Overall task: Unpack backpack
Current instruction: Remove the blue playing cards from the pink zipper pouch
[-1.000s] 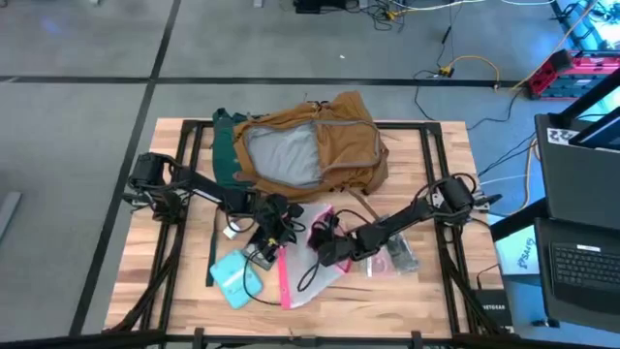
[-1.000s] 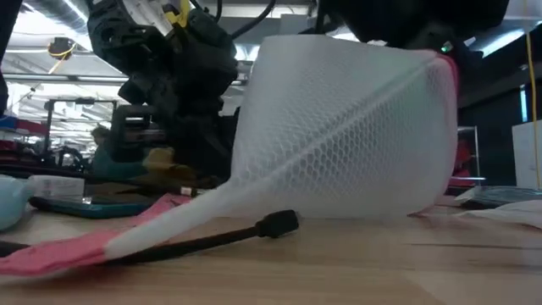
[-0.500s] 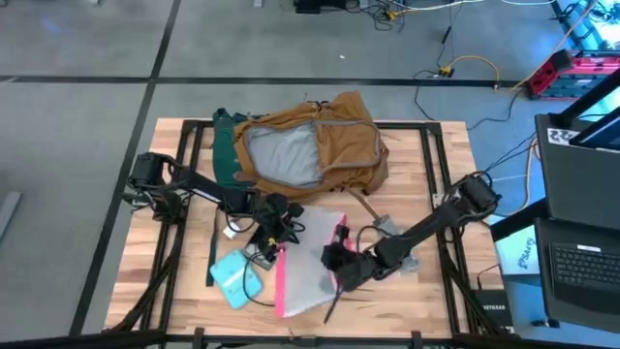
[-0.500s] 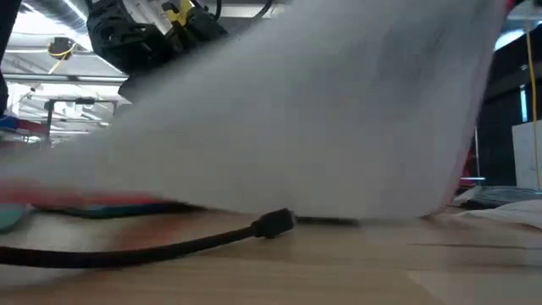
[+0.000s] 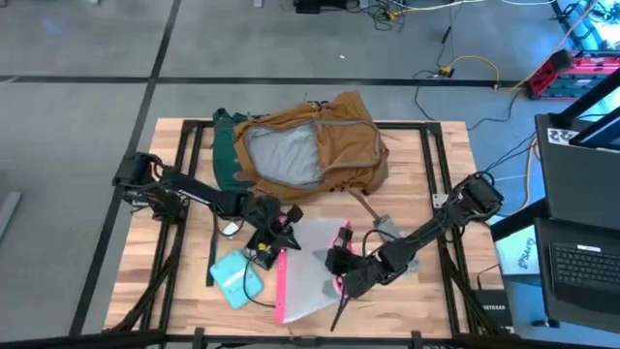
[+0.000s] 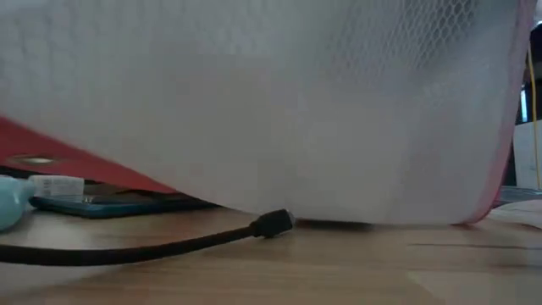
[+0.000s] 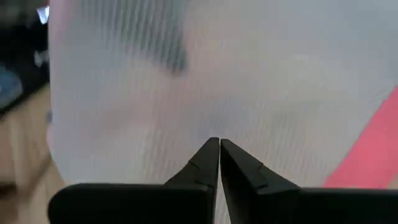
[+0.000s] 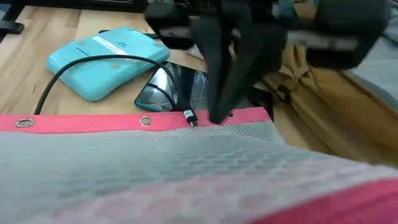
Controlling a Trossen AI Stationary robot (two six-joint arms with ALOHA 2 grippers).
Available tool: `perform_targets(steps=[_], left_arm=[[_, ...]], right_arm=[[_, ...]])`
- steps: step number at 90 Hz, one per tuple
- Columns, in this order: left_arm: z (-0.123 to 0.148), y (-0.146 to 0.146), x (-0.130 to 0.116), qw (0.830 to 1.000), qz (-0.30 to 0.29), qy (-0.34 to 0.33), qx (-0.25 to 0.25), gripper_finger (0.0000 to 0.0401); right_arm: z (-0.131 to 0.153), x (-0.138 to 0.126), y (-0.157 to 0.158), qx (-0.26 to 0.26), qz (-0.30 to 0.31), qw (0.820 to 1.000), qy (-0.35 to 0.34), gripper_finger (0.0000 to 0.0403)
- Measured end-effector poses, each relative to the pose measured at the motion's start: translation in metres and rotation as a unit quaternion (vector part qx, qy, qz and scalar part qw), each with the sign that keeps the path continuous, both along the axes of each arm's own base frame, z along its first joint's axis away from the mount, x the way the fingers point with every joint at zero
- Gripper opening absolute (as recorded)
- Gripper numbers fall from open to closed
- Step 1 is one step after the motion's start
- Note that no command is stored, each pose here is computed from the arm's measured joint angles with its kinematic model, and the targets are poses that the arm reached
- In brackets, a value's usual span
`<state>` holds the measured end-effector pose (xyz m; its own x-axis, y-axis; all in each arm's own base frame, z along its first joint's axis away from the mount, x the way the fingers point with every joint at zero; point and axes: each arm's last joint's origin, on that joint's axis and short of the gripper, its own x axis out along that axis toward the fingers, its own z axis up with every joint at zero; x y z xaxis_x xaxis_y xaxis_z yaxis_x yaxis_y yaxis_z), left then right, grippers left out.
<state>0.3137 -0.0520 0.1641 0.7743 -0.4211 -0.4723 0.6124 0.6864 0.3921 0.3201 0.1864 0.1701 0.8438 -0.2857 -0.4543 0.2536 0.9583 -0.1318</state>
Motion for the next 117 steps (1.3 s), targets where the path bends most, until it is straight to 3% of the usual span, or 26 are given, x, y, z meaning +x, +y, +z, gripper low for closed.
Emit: perform_targets(steps=[15,45,65,86,117], left_arm=[[0.005,-0.016,-0.002,0.999,-0.025,-0.025,0.025,0.0046],[0.012,-0.019,0.002,0.994,0.040,-0.077,0.065,0.0163],[0.002,-0.009,0.011,0.993,0.073,-0.078,0.049,0.0219],[-0.011,-0.004,0.018,0.996,0.058,-0.067,0.003,0.0244],[-0.010,-0.004,0.020,0.995,0.059,-0.071,-0.038,0.0240]], right_arm=[[0.000,0.000,0.000,0.002,0.000,1.000,-0.001,0.0000],[0.001,0.000,0.000,0.005,-0.001,1.000,-0.002,0.0000],[0.001,0.000,0.001,0.009,0.003,1.000,-0.002,0.0000],[0.001,0.001,0.001,0.009,0.003,1.000,-0.003,0.0000],[0.000,0.007,-0.008,0.021,0.003,1.000,0.001,0.0000]])
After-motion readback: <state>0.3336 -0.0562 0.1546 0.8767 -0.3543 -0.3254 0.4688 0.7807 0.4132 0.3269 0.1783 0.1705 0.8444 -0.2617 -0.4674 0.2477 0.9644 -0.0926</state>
